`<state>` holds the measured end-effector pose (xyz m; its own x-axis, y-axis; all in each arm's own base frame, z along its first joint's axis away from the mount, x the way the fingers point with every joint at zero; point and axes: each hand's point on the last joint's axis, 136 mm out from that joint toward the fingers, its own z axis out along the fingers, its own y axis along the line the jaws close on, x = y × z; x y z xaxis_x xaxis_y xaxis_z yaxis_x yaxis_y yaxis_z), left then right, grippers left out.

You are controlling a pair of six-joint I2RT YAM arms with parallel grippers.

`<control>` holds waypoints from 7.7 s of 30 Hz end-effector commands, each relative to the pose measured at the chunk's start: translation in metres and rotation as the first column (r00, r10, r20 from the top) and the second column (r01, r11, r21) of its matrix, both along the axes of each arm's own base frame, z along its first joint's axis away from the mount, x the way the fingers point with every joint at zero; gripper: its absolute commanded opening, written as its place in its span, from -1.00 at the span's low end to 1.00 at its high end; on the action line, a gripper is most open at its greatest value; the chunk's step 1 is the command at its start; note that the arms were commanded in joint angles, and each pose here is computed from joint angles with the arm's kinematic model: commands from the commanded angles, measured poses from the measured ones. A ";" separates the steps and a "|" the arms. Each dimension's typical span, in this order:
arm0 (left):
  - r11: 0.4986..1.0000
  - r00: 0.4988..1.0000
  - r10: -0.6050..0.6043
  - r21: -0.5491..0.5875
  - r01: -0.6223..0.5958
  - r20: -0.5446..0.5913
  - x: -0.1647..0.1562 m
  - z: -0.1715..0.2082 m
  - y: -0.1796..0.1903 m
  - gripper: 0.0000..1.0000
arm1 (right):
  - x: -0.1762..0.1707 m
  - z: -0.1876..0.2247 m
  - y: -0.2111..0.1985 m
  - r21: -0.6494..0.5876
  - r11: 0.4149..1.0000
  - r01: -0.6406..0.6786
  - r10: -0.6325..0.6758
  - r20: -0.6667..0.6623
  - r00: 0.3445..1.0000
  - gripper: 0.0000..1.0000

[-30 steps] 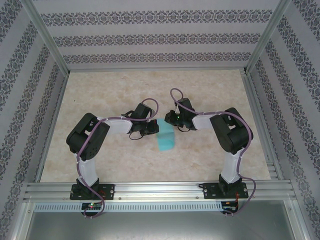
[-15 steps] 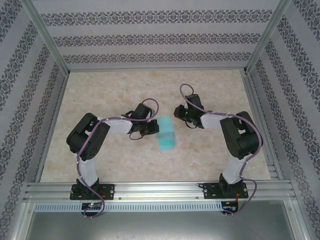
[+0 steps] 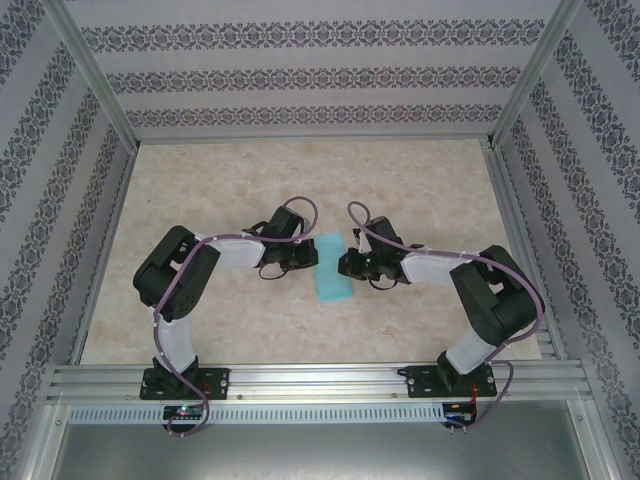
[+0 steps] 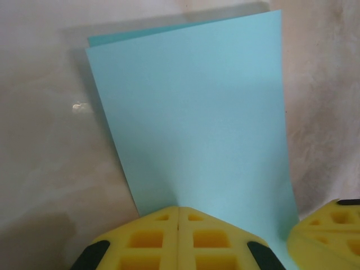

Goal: Fold a paper plane with a square sheet of paper (pick it up from the middle)
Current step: Fold the square sheet of paper in half at the center of the table, then rotate the paper at the center of the table, then fold the square sheet of paper in half at the center of the table.

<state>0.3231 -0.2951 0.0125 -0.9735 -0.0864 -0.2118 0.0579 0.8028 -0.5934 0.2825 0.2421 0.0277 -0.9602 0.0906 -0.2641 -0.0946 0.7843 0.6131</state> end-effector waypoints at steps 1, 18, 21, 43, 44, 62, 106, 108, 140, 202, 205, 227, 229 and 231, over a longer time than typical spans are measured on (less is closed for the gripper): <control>0.947 0.973 0.053 0.320 0.023 -0.226 -0.060 -0.087 0.062 -0.96 | -0.005 -0.004 0.005 0.010 1.000 -0.016 0.016 -0.018 1.000 -0.80; 0.941 0.973 0.056 0.336 0.022 -0.222 -0.061 -0.088 0.064 -0.97 | -0.052 -0.041 -0.023 -0.114 0.993 -0.035 0.023 -0.105 0.994 -0.79; 0.941 0.974 0.055 0.337 0.023 -0.222 -0.061 -0.088 0.065 -0.97 | -0.067 -0.042 -0.028 -0.113 0.992 -0.058 0.044 -0.120 0.992 -0.79; 0.939 0.973 0.057 0.344 0.024 -0.222 -0.059 -0.089 0.065 -0.98 | -0.033 -0.013 0.030 -0.016 0.989 -0.149 0.148 -0.037 0.988 -0.76; 0.938 0.973 0.058 0.346 0.024 -0.223 -0.060 -0.089 0.065 -0.98 | -0.037 -0.016 0.028 -0.018 0.988 -0.152 0.151 -0.048 0.987 -0.77; 0.938 0.978 0.039 0.345 0.035 -0.204 -0.055 -0.086 0.063 -0.99 | -0.090 -0.035 -0.020 -0.065 0.991 -0.116 0.109 -0.113 0.988 -0.77; 0.995 0.987 0.092 0.013 -0.095 0.132 -0.041 0.090 0.084 -0.53 | -0.005 0.037 0.058 -0.041 0.995 0.087 -0.080 0.138 0.987 -0.73; 0.997 0.986 0.082 0.001 -0.083 0.144 -0.047 0.097 0.079 -0.57 | -0.003 0.033 0.044 -0.068 0.995 0.071 -0.061 0.139 0.988 -0.76; 0.992 0.995 0.065 0.100 -0.072 0.073 -0.084 0.048 0.004 -0.92 | 0.011 -0.005 0.080 0.096 0.975 0.200 -0.201 0.004 0.980 -0.80; 0.949 0.985 0.121 0.306 -0.078 -0.125 -0.114 -0.029 0.046 -1.00 | 0.021 -0.037 0.012 -0.055 0.990 0.131 -0.134 -0.043 0.990 -1.00; 0.945 0.982 0.128 0.316 -0.078 -0.138 -0.117 -0.032 0.049 -1.00 | 0.033 -0.036 -0.004 -0.062 0.982 0.181 -0.183 -0.028 0.983 -1.00; 0.952 0.985 0.105 0.301 -0.059 -0.139 -0.116 -0.034 0.043 -1.00 | 0.031 0.025 0.039 0.049 0.998 0.027 -0.031 0.082 0.996 -1.00; 0.952 0.985 0.103 0.301 -0.056 -0.140 -0.116 -0.035 0.043 -1.00 | 0.026 0.014 0.046 0.048 0.999 0.014 -0.017 0.052 0.999 -1.00; 0.952 0.984 0.102 0.300 -0.055 -0.143 -0.116 -0.035 0.043 -1.00 | 0.025 0.004 0.050 0.043 0.999 0.006 -0.007 0.025 1.000 -1.00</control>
<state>0.2399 -0.2868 0.0152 -0.9631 -0.1488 -0.2244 -0.0266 0.8819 -0.4707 0.3047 0.2858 0.0408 -0.9455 0.1183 -0.3034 -0.1086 0.7637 0.6363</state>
